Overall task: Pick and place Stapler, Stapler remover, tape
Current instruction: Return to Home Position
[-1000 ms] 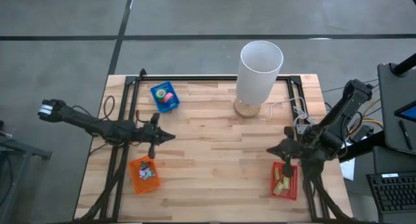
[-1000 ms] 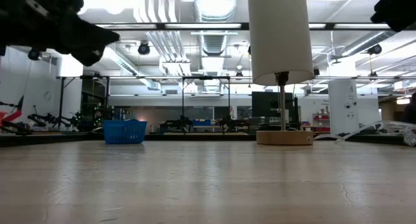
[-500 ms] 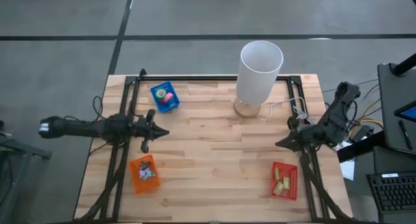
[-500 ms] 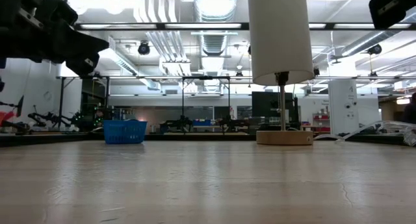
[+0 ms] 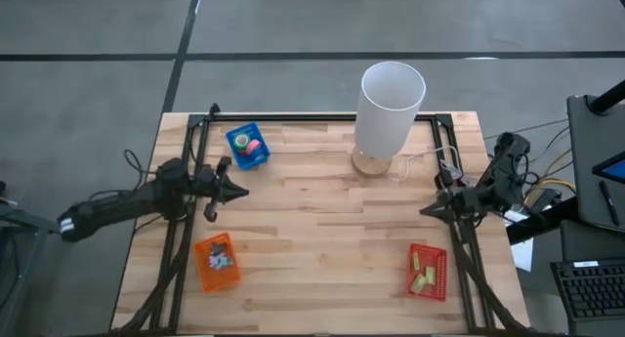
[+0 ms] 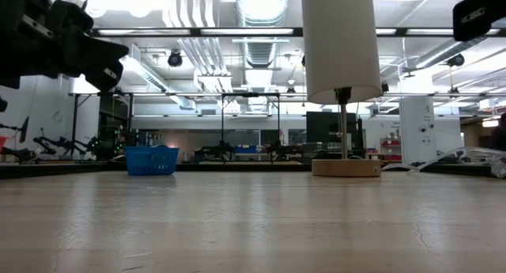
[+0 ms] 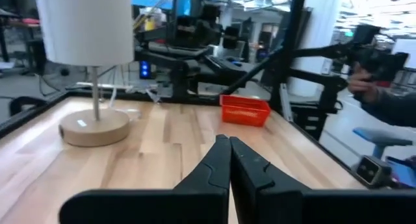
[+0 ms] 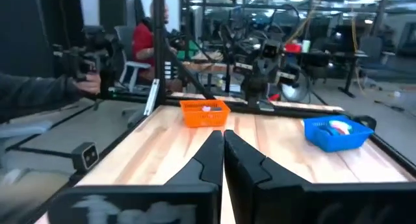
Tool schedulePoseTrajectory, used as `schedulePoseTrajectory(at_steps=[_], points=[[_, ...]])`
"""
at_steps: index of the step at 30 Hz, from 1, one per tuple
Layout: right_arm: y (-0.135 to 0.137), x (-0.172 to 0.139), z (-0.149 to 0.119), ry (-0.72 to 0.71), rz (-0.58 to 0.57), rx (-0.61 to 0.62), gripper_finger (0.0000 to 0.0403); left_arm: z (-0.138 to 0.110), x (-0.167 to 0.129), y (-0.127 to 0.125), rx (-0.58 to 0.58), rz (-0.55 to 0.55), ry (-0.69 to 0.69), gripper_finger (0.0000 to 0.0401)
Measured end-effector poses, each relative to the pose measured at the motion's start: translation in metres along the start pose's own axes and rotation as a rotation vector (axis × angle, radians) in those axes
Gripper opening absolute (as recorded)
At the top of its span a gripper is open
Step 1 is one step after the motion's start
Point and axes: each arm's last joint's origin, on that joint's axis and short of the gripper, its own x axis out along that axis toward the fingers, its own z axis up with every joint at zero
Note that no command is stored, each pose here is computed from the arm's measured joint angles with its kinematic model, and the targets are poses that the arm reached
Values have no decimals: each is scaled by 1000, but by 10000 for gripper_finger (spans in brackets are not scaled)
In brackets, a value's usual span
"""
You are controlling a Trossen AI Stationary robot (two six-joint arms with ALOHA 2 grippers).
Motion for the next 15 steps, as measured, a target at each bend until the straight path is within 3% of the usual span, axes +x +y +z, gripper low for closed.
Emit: schedulePoseTrajectory(at_steps=[8, 15], points=[[5, 8, -39, 78, -53, 3, 8, -6, -7, 8, -15, 82, -28, 3], [6, 10, -55, 96, -61, -4, 8, -4, -7, 7, -207, 75, -46, 20]])
